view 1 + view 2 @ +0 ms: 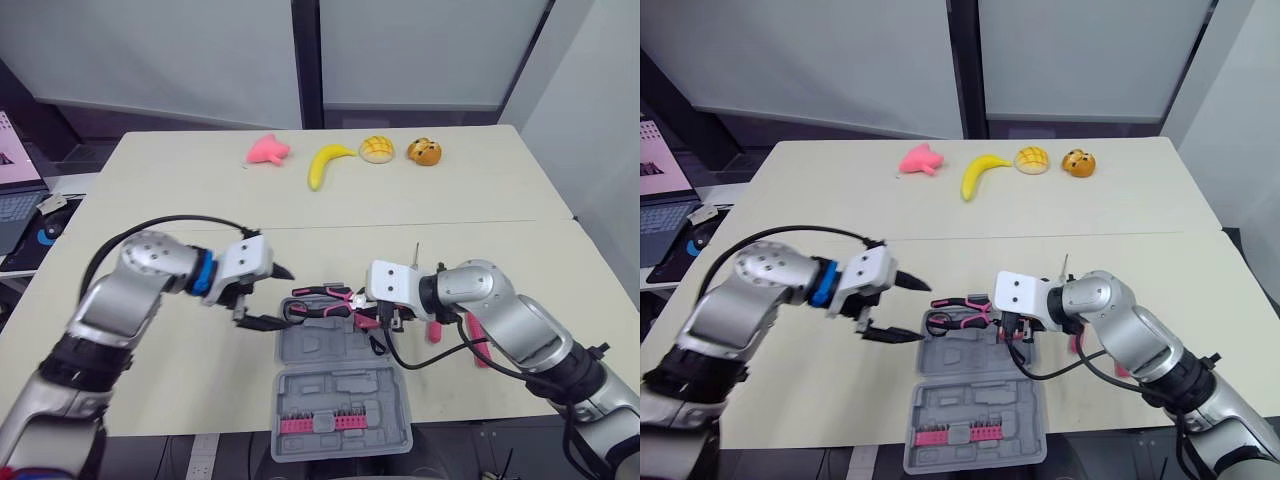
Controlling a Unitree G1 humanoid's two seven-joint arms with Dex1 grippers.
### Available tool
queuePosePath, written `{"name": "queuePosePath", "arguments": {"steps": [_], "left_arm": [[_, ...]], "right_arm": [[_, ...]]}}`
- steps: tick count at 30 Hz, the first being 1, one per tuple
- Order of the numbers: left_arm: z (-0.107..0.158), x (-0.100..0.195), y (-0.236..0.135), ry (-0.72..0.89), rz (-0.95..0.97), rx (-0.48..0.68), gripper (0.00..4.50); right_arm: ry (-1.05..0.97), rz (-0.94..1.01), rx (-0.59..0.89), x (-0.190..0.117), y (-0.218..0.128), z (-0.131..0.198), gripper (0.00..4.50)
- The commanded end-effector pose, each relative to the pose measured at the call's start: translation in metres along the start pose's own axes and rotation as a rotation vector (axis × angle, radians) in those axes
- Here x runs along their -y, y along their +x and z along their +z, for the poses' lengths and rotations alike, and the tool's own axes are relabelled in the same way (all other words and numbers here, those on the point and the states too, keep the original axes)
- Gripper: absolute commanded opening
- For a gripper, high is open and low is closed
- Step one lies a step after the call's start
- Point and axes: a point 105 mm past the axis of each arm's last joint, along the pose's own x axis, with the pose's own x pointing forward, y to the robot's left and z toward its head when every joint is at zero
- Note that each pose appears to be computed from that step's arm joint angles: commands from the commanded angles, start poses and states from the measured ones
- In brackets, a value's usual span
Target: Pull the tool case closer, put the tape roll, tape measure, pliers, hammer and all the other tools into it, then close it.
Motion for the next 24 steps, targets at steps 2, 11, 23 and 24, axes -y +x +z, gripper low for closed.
{"name": "queuePosePath", "arguments": {"steps": [2, 11, 23, 24], "left_arm": [[-0.022, 0.021, -0.023, 0.046, 0.012, -0.054, 4.5], [-0.052, 0.047, -0.017, 0.029, 0.084, -0.08, 4.5], [-0.049, 0.043, -0.011, 0.02, 0.124, -0.036, 4.5], [-0.049, 0.043, -0.01, 0.021, 0.125, -0.036, 4.5]], "right_arm": [[-0.115, 0.022, -0.031, 0.001, -0.025, 0.01, 1.26], [-0.131, 0.061, -0.109, -0.007, -0.019, -0.006, 1.26], [-0.135, 0.107, -0.12, -0.012, 0.022, -0.006, 1.26], [-0.134, 0.109, -0.118, -0.012, 0.025, -0.005, 1.26]]}}
